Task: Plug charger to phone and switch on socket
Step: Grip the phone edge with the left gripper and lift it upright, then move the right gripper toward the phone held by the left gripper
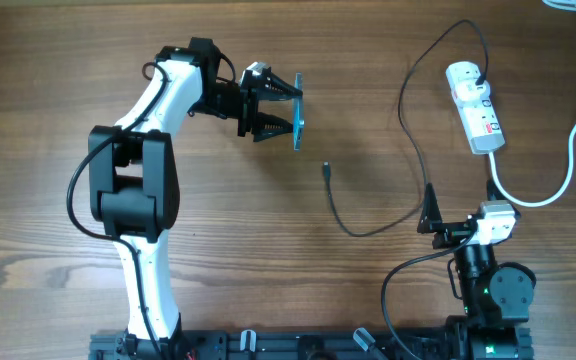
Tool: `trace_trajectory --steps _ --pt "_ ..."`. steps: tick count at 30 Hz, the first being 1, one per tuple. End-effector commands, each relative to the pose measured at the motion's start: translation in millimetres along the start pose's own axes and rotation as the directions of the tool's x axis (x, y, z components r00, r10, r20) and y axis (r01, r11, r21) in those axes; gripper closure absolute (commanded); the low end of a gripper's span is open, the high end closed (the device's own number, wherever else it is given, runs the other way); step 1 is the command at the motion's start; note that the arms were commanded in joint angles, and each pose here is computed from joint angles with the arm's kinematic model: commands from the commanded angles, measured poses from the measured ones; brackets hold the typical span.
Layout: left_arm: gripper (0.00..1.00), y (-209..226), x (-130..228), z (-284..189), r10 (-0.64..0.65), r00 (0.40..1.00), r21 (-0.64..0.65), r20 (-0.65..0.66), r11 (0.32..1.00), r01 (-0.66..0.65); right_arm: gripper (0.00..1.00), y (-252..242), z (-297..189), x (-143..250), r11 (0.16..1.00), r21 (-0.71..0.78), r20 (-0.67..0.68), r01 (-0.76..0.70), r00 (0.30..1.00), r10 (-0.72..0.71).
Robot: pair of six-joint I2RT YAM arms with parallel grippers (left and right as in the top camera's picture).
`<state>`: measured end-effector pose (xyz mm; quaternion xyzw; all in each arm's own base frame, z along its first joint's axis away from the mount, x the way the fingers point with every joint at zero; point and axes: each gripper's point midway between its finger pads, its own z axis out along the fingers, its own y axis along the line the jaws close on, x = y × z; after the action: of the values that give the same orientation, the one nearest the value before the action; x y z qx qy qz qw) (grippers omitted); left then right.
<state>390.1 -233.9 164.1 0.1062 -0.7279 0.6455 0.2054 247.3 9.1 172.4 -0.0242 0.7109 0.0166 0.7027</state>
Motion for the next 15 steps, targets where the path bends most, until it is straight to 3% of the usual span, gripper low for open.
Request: trace_trajectory --steps 1,4,6,9,13,15 --pt "0.28 -38 16 -7 0.022 1.0 0.089 -0.02 0.996 -0.02 0.0 -6 0 -2 0.999 0.037 0.01 0.025 1.0 -0.025" --pt "0.29 -38 16 -7 0.022 1.0 0.089 -0.02 0.996 -0.02 0.0 -6 -1 -14 0.997 0.043 0.054 0.062 0.996 -0.065" --pt "0.29 -38 16 -7 0.009 1.0 0.088 -0.021 0.996 -0.007 0.0 18 -3 -27 0.994 -0.108 0.108 -0.02 0.994 0.031" --pt "0.29 -38 16 -7 -0.004 1.0 0.088 -0.023 0.996 0.005 0.0 28 -10 -59 0.985 -0.17 0.233 -0.027 0.97 0.067" --pt "0.29 -38 15 -8 -0.004 1.0 0.089 -0.02 0.996 0.005 0.0 53 -55 -141 0.946 -0.312 0.557 0.088 0.823 0.107" --pt "0.29 -38 15 -8 -0.004 1.0 0.089 -0.019 0.996 0.006 0.0 57 -75 -176 0.939 -0.323 0.637 0.12 0.761 0.122"
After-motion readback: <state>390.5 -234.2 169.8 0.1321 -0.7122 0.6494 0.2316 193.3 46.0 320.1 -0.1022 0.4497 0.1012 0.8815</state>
